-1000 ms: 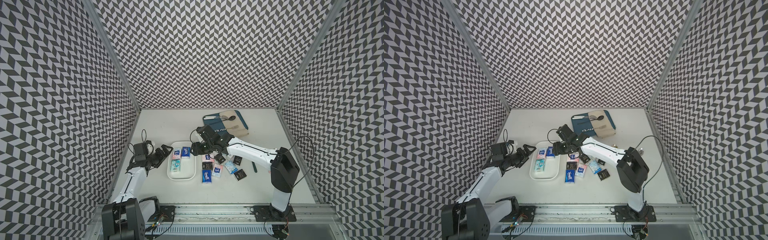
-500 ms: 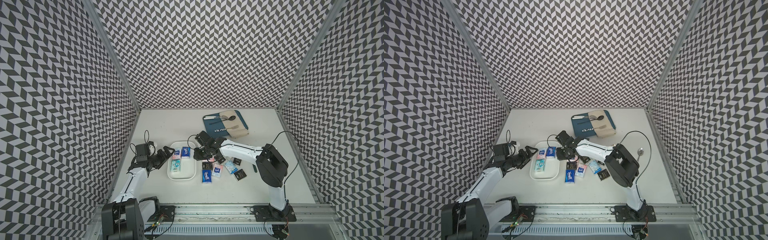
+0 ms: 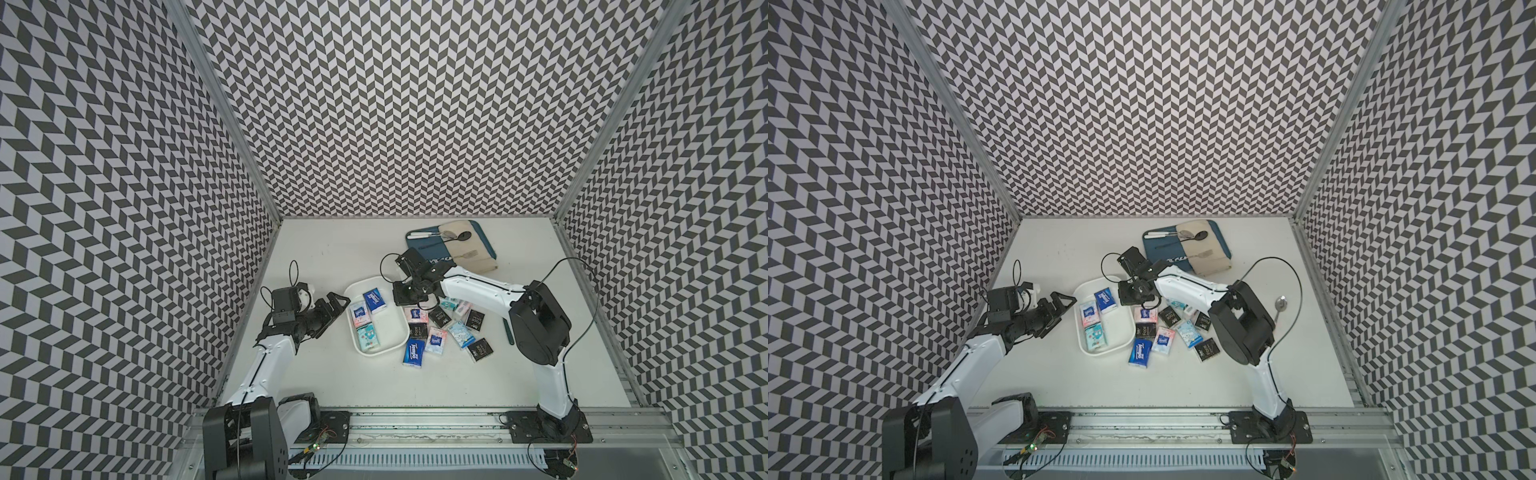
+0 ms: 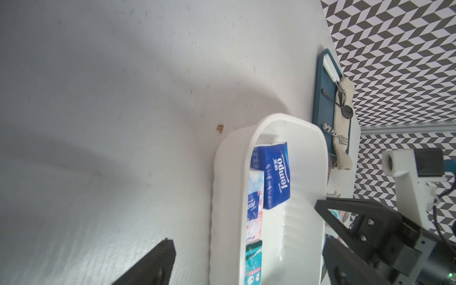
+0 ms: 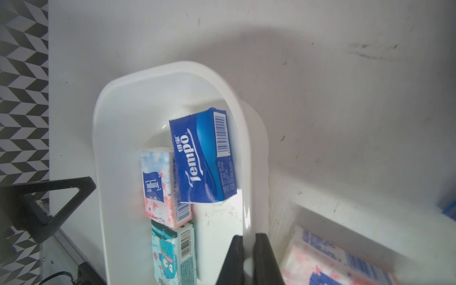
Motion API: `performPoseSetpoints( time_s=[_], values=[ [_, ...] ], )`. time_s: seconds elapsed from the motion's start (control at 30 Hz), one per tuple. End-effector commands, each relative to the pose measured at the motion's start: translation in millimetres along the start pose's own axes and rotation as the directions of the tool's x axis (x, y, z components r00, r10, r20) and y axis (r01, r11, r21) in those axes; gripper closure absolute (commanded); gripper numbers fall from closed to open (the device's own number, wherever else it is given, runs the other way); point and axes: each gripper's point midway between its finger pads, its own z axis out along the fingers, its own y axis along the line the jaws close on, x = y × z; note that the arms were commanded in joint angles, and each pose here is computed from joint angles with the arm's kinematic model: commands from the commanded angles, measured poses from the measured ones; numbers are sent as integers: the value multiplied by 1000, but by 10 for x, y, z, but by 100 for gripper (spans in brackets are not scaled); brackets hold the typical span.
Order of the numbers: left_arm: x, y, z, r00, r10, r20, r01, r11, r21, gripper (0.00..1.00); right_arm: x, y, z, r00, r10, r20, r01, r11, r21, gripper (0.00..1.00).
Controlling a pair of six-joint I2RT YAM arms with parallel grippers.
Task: Put the pocket tissues into the storage box
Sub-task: Move the storage box to the center of the board.
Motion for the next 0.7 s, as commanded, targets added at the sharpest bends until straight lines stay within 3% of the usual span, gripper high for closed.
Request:
performPoseSetpoints(
  time_s=[0.0,0.17,0.3,0.43,0.67],
  values=[
    [43,-17,13,1000,25,-12,-25,1000,16,1,-144,-174,11,999,-42,17,42,998,52,90],
    [36,-26,11,1000,25,-9,-25,1000,18,1,-254,-267,43,1000,-15,26,14,998,53,87],
    [33,-41,15,1000,26,-11,-25,999,25,1,-305,-227,-9,999,-23,41,22,999,29,73],
    [9,-99,28,999,33,-15,-33,998,44,1,-429,-169,-255,992,-50,114,51,999,-8,58],
    [-10,-316,103,997,67,-32,-64,994,83,1,-531,-500,-693,976,-101,195,93,994,49,54]
  ],
)
